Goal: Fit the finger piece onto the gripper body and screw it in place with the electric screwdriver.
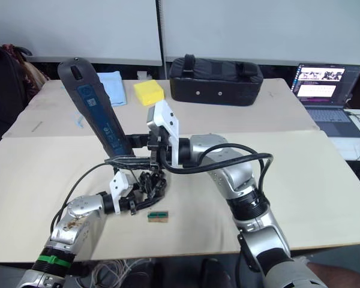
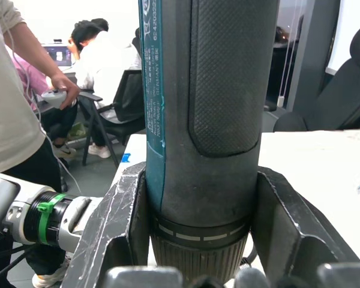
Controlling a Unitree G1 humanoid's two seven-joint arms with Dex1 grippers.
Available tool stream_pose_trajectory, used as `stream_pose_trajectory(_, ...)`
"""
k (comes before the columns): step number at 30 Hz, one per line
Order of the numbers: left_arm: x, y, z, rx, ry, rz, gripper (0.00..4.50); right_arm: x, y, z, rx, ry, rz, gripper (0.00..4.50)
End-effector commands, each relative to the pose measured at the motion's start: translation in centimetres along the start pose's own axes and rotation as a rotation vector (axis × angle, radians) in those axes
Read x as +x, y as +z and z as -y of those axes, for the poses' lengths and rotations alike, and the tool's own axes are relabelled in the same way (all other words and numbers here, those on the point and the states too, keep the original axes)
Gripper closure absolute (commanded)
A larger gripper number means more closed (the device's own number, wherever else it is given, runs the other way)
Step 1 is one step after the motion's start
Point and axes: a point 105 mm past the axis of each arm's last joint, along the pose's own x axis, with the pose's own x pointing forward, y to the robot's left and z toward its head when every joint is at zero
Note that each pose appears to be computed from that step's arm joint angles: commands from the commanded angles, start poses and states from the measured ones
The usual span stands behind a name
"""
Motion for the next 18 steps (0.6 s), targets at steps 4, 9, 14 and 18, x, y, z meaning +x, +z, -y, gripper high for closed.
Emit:
stream_pose_trajectory(4,-0.24,-2.37,1.04,-0.075,-0.021,-0.075,2.18,0.27,1.65,-0.17,-0.060,0.015,0.030,2.58)
stream_pose_trajectory(9,-0.26,-2.40,1.05,-0.077,-0.019,-0.075,2.18,0.27,1.65,-0.17,-0.054,0.015,0.034,2.58)
stream_pose_trajectory(14,-0.30,-2.38,1.09,-0.077,-0.019,-0.075,2.18,0.34,2.08,-0.25,-0.036,0.017,0.060,2.58)
stream_pose_trajectory(18,-0.29,-2.39,1.12,-0.078,-0.019,-0.075,2.18,0.37,2.24,-0.29,-0.024,0.018,0.070,2.58)
